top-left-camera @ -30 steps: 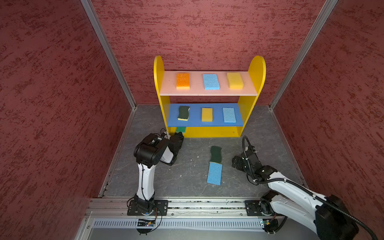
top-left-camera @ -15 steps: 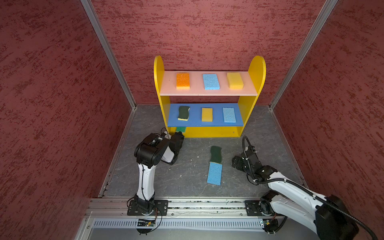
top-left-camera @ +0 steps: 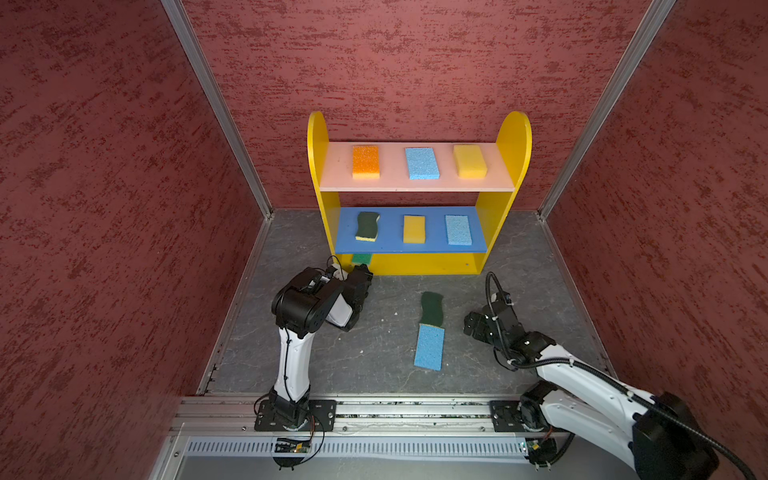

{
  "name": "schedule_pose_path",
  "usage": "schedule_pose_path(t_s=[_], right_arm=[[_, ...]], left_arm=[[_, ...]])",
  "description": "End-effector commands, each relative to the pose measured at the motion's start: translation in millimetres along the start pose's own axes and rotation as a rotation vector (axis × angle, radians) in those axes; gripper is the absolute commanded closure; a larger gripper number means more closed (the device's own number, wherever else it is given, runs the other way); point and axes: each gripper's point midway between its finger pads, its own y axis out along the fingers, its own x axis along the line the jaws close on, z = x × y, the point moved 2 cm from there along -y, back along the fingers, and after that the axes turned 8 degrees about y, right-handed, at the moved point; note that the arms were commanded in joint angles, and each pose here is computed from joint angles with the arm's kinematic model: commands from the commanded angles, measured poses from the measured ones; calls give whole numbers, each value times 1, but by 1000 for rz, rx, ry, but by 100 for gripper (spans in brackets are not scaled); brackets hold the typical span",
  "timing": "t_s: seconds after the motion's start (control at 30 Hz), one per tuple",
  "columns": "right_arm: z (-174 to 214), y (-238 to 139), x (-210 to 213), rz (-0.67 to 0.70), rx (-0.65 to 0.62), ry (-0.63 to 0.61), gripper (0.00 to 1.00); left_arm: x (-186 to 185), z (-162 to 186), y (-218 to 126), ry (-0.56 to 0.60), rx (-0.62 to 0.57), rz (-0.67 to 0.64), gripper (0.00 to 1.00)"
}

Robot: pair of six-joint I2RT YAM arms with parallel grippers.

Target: Place and organize the cleaning sponges onto the shelf

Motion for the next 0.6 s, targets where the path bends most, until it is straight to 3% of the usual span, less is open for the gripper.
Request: schedule_pose_path(t_s=[0.0, 0.57], right_arm=[[-4, -1, -4, 7, -30, 13, 4], [-5, -2, -3, 3, -35, 14, 5]], left_arm=[[55, 42, -5, 55, 200, -148, 100], [47, 2, -29, 57, 130, -180, 100]])
